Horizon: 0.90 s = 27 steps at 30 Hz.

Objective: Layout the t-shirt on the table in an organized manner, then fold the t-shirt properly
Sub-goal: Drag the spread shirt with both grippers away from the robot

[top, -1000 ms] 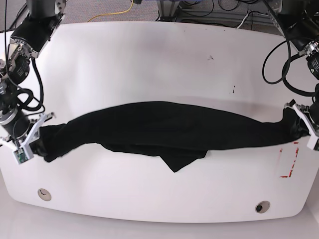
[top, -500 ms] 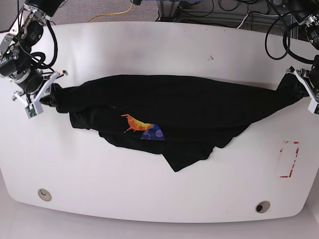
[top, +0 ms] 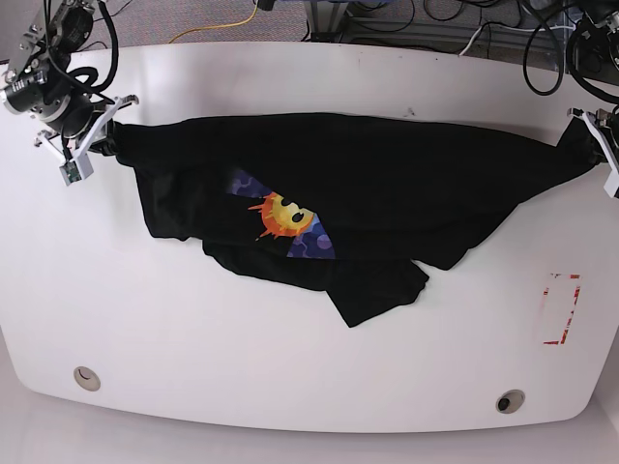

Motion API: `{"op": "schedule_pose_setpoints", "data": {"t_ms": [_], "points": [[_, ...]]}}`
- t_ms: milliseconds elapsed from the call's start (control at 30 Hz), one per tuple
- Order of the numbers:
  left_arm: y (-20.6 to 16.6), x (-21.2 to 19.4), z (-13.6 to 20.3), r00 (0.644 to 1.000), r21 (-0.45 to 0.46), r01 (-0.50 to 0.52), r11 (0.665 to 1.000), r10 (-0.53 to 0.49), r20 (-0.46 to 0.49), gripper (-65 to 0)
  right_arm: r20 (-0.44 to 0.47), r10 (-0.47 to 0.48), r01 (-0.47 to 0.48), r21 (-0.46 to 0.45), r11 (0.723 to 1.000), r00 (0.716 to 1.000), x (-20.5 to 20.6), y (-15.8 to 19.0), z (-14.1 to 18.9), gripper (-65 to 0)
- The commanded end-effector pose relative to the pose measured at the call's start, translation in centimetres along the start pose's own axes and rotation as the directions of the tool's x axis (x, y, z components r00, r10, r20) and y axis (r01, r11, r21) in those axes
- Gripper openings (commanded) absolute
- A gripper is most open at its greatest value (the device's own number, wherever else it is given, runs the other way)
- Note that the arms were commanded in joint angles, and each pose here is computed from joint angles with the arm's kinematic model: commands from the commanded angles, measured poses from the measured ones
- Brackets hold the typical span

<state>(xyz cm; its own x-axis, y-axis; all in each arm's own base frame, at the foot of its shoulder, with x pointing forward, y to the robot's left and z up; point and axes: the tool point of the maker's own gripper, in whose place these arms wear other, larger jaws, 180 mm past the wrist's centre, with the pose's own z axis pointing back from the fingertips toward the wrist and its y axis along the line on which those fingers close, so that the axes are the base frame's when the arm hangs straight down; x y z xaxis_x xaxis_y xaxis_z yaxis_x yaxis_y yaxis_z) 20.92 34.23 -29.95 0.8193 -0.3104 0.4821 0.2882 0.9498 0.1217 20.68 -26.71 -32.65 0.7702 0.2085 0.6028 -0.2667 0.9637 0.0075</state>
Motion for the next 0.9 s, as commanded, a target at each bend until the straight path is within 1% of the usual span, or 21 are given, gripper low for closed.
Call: {"op": "schedule_pose_setpoints", "data": {"t_ms": [0,67,133,167,200,233,267,300,333,400,433,467,533,600,633,667,733,800,867], "points": [[1.0,0.4,1.0,0.999,0.034,0.034,0.999,-0.034,0.001,-65.0,0.026,0.005,-0.006,0.006,1.000,1.000,0.3,0.3,0.3,-63.6],[0.9,0.1,0.9,0.999,0.031,0.034,0.999,-0.034,-0.008,-65.0,0.015,-0.007,0.007,0.016,1.000,1.000,-0.3,0.8,0.2,-62.1],[1.0,-0.1,1.0,0.999,0.032,0.039,0.999,-0.038,-0.015,-65.0,0.006,-0.018,0.018,0.022,1.000,1.000,-0.8,1.1,0.1,-58.5],[1.1,-0.2,1.1,0.999,0.034,0.042,0.999,-0.041,-0.020,-65.0,0.003,-0.023,0.023,0.024,0.999,1.000,-1.0,1.2,0.1,-54.9],[1.1,-0.2,1.1,0.999,0.035,0.043,0.998,-0.042,-0.021,-65.0,0.005,-0.035,0.035,0.019,0.999,0.999,-1.1,1.1,0.2,-49.3],[1.1,-0.2,1.1,0.999,0.035,0.043,0.998,-0.042,-0.021,-65.0,0.003,-0.041,0.041,0.018,0.999,0.999,-1.3,1.1,0.2,-47.1],[1.1,-0.2,1.1,0.999,0.035,0.043,0.998,-0.042,-0.021,-65.0,0.001,-0.054,0.054,0.014,0.998,0.999,-1.6,1.1,0.3,-41.7],[1.1,-0.2,1.1,0.999,0.034,0.043,0.998,-0.042,-0.022,-65.0,0.000,-0.070,0.070,0.010,0.997,0.998,-2.0,1.1,0.4,-34.4],[1.1,-0.3,1.1,0.999,0.034,0.043,0.999,-0.042,-0.024,-65.0,-0.001,-0.076,0.076,0.007,0.997,0.997,-2.1,1.0,0.5,-30.6],[1.1,-0.3,1.1,0.999,0.034,0.043,0.999,-0.042,-0.024,-65.0,0.001,-0.088,0.088,0.001,0.996,0.996,-2.3,0.9,0.6,-20.3],[1.1,-0.3,1.1,0.999,0.034,0.043,0.999,-0.042,-0.024,-65.0,0.002,-0.091,0.091,0.000,0.996,0.996,-2.3,0.9,0.6,-17.8],[1.1,-0.3,1.1,0.999,0.034,0.043,0.999,-0.042,-0.024,-65.0,0.007,-0.095,0.095,-0.004,0.995,0.995,-2.3,0.7,0.7,-12.4],[1.1,-0.2,1.1,0.999,0.034,0.043,0.998,-0.042,-0.022,-65.0,0.011,-0.101,0.101,-0.011,0.995,0.995,-2.3,0.5,0.9,-6.3],[1.1,-0.2,1.1,0.999,0.035,0.043,0.998,-0.042,-0.021,-65.0,0.024,-0.107,0.107,-0.026,0.994,0.994,-2.0,0.0,1.1,-1.7],[1.1,-0.2,1.1,0.999,0.035,0.043,0.998,-0.042,-0.021,-65.0,0.031,-0.107,0.108,-0.036,0.993,0.994,-1.8,-0.4,1.3,-0.5],[1.1,-0.1,1.1,0.999,0.035,0.043,0.998,-0.042,-0.019,-65.0,0.041,-0.107,0.108,-0.040,0.993,0.993,-1.5,-0.6,1.3,-0.2],[1.1,0.0,1.1,0.999,0.035,0.044,0.998,-0.043,-0.019,-65.0,0.097,-0.101,0.106,-0.049,0.993,0.990,0.6,-1.3,1.1,0.0],[1.1,0.0,1.1,0.999,0.033,0.045,0.998,-0.044,-0.019,-65.0,0.130,-0.094,0.101,-0.052,0.994,0.987,1.9,-1.5,1.1,0.0],[1.0,-0.1,1.0,0.999,0.032,0.047,0.998,-0.046,-0.021,-65.0,0.176,-0.075,0.084,-0.042,0.996,0.981,4.0,-1.5,0.7,0.0]]}}
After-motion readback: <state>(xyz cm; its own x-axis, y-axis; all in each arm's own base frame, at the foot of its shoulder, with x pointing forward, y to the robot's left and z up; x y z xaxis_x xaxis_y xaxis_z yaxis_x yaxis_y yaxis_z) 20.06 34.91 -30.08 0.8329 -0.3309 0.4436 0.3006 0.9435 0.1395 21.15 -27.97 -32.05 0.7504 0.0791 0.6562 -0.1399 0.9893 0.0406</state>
